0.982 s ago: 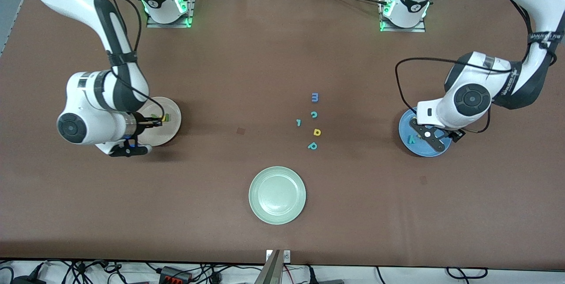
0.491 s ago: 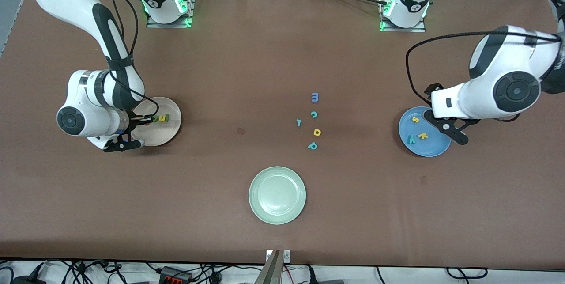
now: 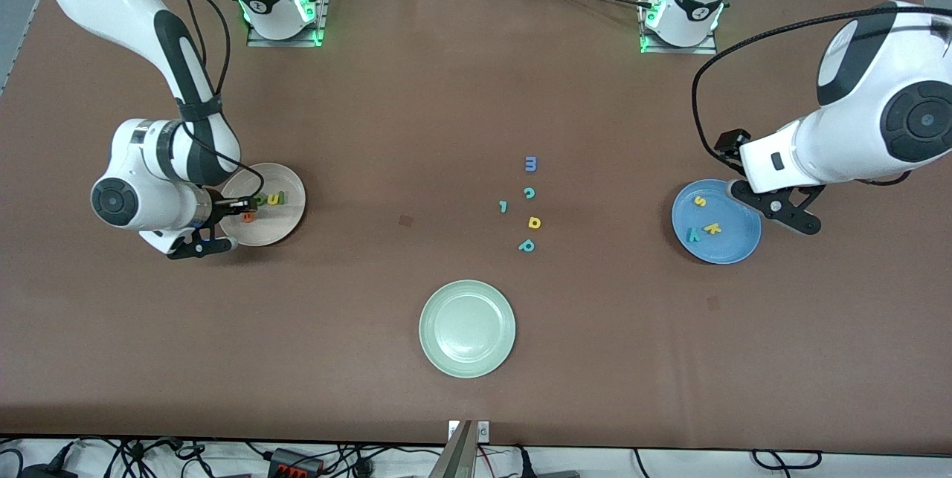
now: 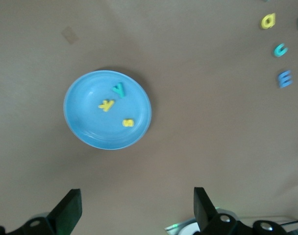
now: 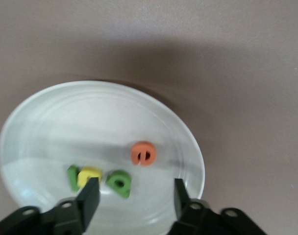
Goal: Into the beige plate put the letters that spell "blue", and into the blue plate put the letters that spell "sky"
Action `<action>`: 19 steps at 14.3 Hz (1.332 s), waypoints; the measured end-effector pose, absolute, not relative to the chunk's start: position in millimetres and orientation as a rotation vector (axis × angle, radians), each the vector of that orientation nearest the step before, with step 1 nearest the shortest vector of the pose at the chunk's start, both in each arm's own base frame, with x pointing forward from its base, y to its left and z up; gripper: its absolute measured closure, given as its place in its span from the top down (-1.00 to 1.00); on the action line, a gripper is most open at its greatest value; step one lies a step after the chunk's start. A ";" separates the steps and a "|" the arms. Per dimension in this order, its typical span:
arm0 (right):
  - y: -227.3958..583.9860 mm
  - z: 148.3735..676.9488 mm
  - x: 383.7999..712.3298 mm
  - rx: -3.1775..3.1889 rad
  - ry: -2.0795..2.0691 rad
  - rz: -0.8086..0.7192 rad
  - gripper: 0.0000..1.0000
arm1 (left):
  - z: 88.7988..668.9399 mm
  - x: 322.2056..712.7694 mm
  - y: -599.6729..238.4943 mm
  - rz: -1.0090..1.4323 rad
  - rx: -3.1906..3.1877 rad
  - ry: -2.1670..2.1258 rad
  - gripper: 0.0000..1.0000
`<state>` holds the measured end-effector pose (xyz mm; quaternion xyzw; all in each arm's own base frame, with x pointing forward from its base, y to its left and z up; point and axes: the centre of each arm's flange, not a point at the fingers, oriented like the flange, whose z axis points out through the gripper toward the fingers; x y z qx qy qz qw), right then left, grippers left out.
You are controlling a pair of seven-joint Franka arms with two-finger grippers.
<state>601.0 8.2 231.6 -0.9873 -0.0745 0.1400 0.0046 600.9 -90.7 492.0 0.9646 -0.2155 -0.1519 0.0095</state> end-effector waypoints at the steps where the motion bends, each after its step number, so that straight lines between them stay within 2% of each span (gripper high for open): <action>1: 8.7 254.1 604.3 -3.090 -0.199 0.440 0.70 | 498.3 599.5 -86.6 -0.462 2.987 -0.593 1.00; 3: 7.7 314.3 611.0 -3.082 -0.136 0.429 1.00 | 516.2 597.7 -61.6 -0.413 2.977 -0.434 1.00; 8: 10.4 453.2 623.4 -3.070 -0.075 0.413 1.00 | 582.6 580.9 -21.6 -0.185 3.093 -0.053 1.00; 12: 8.7 510.9 631.6 -3.086 -0.075 0.323 1.00 | 603.9 553.9 -2.0 0.007 3.141 -0.002 1.00; 19: -13.8 574.9 631.9 -3.125 0.033 0.147 1.00 | 601.1 542.3 -5.7 0.018 3.142 -0.006 1.00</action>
